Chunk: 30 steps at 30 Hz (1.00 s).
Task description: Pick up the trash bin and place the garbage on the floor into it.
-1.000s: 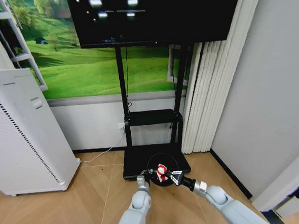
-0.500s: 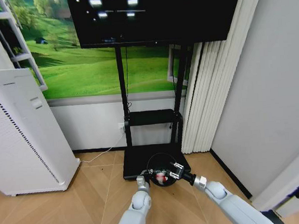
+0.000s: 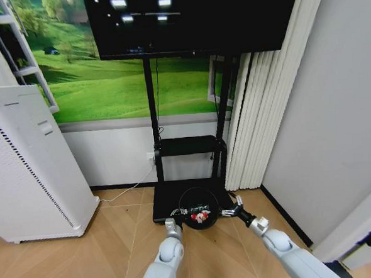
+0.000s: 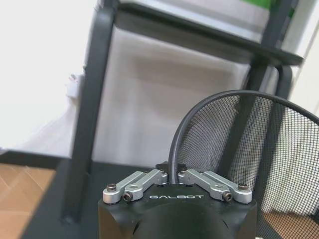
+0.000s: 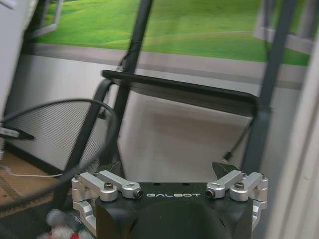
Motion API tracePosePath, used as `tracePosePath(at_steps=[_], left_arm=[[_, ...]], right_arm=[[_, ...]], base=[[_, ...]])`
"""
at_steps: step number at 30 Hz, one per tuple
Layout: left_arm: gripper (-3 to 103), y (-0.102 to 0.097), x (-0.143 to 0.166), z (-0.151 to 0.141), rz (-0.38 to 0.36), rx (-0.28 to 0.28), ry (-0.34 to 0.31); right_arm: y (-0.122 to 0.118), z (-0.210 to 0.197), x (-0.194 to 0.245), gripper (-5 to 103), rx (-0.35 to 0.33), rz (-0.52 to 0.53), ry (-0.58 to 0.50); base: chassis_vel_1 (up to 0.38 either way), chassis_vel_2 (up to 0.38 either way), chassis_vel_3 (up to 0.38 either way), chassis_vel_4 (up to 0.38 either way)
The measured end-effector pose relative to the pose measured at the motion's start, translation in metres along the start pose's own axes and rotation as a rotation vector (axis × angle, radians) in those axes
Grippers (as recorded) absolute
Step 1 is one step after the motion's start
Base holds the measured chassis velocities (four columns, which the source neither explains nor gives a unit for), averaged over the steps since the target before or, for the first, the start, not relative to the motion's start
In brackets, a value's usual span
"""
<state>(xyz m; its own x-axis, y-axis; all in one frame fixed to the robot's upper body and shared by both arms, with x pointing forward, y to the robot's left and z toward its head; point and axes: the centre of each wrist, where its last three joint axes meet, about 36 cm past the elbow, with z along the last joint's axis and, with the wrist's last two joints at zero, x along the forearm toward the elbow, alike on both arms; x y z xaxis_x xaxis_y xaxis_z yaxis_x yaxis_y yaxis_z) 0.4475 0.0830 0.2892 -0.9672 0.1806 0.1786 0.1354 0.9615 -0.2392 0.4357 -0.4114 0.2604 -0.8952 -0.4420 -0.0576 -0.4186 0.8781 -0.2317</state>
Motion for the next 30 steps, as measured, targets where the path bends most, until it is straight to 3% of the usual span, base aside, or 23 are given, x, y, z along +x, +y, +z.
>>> tracePosePath(at_steps=[4, 11, 21, 30], left_arm=[[3, 0.027, 0.011, -0.021, -0.057, 0.001, -0.072], [3, 0.063, 0.046, -0.034, -0.116, -0.020, -0.116], [3, 0.077, 0.071, -0.046, -0.152, -0.021, -0.150], [3, 0.110, 0.081, -0.058, -0.189, -0.052, -0.229]], right_arm=[[0.006, 0.012, 0.007, 100, -0.048, 0.088, 0.007], [0.002, 0.028, 0.022, 100, -0.059, 0.163, 0.013], [0.003, 0.049, 0.044, 100, -0.024, 0.217, 0.000], [0.015, 0.072, 0.061, 100, -0.064, 0.304, 0.034]], base=[[0.000, 0.000, 0.000, 0.000], [0.000, 0.000, 0.000, 0.000], [0.000, 0.000, 0.000, 0.000], [0.000, 0.000, 0.000, 0.000]])
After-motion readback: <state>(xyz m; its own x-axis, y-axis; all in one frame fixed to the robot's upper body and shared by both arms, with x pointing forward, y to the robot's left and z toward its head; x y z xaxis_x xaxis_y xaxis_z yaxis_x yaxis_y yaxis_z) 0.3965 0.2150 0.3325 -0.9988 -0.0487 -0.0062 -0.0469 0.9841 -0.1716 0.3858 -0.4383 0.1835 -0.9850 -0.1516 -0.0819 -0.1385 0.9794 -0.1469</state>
